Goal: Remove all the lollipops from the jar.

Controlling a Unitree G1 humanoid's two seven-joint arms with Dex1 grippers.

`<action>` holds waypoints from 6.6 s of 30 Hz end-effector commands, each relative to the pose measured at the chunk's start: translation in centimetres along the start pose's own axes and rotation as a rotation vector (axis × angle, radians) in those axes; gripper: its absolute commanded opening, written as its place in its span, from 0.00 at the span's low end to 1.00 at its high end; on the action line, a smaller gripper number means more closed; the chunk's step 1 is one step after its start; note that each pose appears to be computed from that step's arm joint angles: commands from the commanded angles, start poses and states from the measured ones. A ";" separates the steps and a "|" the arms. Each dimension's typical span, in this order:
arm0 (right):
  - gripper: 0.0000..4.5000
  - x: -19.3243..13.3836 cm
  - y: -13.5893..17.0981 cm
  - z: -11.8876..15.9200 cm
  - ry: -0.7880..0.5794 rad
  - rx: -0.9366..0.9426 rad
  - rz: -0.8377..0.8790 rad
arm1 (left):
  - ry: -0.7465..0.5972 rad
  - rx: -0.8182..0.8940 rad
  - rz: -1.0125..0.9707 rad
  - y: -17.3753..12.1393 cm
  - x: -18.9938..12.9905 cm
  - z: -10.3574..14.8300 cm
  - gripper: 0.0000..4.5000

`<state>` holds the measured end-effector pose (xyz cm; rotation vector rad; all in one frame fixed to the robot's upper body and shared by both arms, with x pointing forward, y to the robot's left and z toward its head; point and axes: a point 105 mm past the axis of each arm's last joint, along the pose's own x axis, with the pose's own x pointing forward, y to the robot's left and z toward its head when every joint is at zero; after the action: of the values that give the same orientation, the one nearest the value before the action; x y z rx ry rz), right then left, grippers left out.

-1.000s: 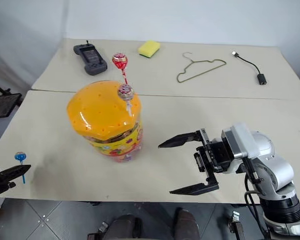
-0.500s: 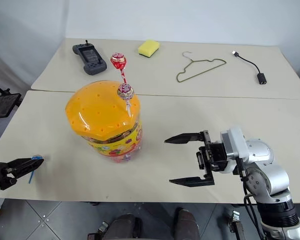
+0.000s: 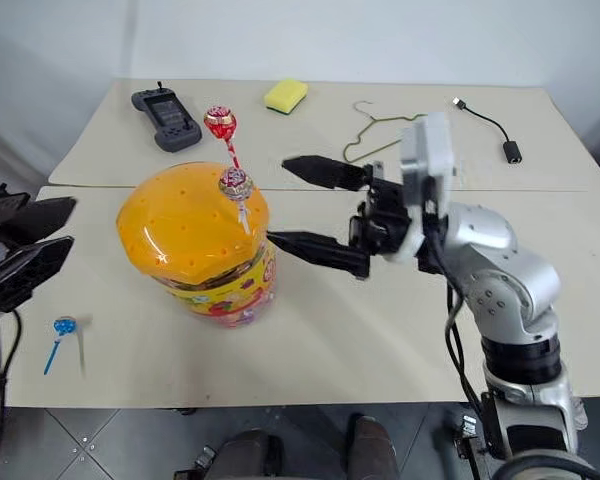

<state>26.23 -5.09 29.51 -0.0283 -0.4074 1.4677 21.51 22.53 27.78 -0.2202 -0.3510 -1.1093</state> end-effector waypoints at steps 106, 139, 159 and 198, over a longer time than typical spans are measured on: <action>0.00 -29.0 -3.3 -10.8 1.183 0.088 -0.575 | 0.178 0.086 -0.160 -0.7 -2.8 -2.0 0.88; 0.66 5.4 -5.3 0.4 0.044 0.076 -0.021 | -0.267 0.050 0.136 1.9 -4.8 1.1 0.88; 0.01 8.3 -4.9 -0.9 0.060 0.106 0.022 | -0.274 0.066 0.120 1.0 -2.9 1.4 0.88; 0.61 -28.2 -3.2 -6.6 1.002 0.096 -0.631 | 0.185 -0.004 0.005 -0.4 -5.0 -0.1 0.88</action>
<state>29.81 -31.43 15.48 -0.4779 0.5465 0.6898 19.13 25.36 25.51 -0.1345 -0.1776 -1.1864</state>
